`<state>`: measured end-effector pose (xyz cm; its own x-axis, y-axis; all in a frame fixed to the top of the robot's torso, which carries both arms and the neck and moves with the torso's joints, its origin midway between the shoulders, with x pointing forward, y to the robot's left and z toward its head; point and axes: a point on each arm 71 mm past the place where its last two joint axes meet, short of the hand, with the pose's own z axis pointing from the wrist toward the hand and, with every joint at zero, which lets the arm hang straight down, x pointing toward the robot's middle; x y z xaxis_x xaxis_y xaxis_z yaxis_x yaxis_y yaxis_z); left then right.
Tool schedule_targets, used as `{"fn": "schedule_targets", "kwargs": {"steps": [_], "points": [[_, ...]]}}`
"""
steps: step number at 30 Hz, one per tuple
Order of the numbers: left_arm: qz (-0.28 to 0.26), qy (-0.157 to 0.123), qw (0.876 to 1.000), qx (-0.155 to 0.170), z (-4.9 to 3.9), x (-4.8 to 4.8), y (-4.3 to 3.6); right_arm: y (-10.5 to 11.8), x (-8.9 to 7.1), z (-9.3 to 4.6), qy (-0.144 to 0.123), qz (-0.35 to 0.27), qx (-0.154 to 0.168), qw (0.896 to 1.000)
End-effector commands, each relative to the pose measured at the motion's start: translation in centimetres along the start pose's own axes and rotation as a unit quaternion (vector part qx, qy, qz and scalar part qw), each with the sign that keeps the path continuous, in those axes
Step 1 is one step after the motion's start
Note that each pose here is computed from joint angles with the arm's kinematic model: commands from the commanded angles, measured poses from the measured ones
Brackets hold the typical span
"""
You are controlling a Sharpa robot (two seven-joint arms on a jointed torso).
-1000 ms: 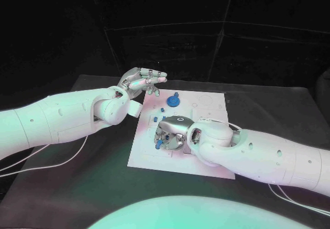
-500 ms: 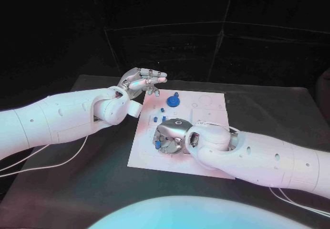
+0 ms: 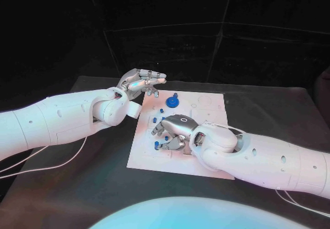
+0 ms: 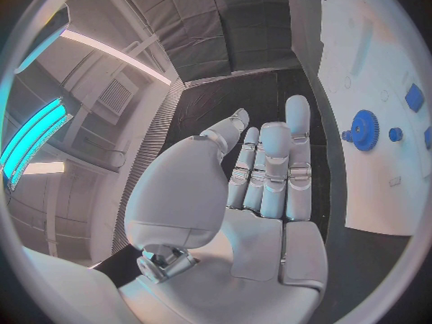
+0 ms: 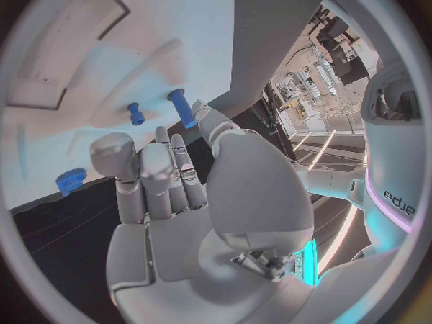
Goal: Assemble the parts on the task board
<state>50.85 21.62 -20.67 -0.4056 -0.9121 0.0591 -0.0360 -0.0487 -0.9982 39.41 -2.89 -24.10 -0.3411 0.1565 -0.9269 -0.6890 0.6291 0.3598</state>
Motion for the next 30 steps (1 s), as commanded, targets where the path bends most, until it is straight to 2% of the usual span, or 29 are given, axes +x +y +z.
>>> {"fn": "schedule_targets", "kwargs": {"steps": [1,5,9,13,16,21,26,30], "points": [[-0.004,0.006,1.0,0.001,0.0,0.05,-0.11,-0.1,-1.2,-0.9,-0.069,0.024,-0.015,0.997],[-0.004,0.006,1.0,0.001,-0.04,0.0,-0.1,-2.2,-2.2,-3.4,-0.079,0.047,0.018,0.996],[-0.004,0.005,1.0,0.001,-0.14,-0.13,-0.11,-5.5,-3.3,-6.5,-0.067,0.095,0.095,0.989],[-0.003,0.003,1.0,0.001,-0.23,-0.32,-0.12,-8.5,-4.0,-10.0,-0.055,0.135,0.176,0.974],[-0.003,0.002,1.0,0.0,-0.28,-0.4,-0.09,-9.8,-4.2,-12.0,-0.047,0.146,0.22,0.963],[-0.002,0.002,1.0,-0.002,-0.43,-0.49,0.06,-10.9,-4.4,-14.2,-0.031,0.124,0.262,0.957],[-0.002,0.002,1.0,-0.003,-0.54,-0.55,0.17,-11.1,-4.2,-15.2,-0.017,0.09,0.288,0.953],[-0.002,0.003,1.0,-0.004,-0.58,-0.57,0.2,-11.0,-3.7,-15.3,-0.005,0.078,0.302,0.95]]}}
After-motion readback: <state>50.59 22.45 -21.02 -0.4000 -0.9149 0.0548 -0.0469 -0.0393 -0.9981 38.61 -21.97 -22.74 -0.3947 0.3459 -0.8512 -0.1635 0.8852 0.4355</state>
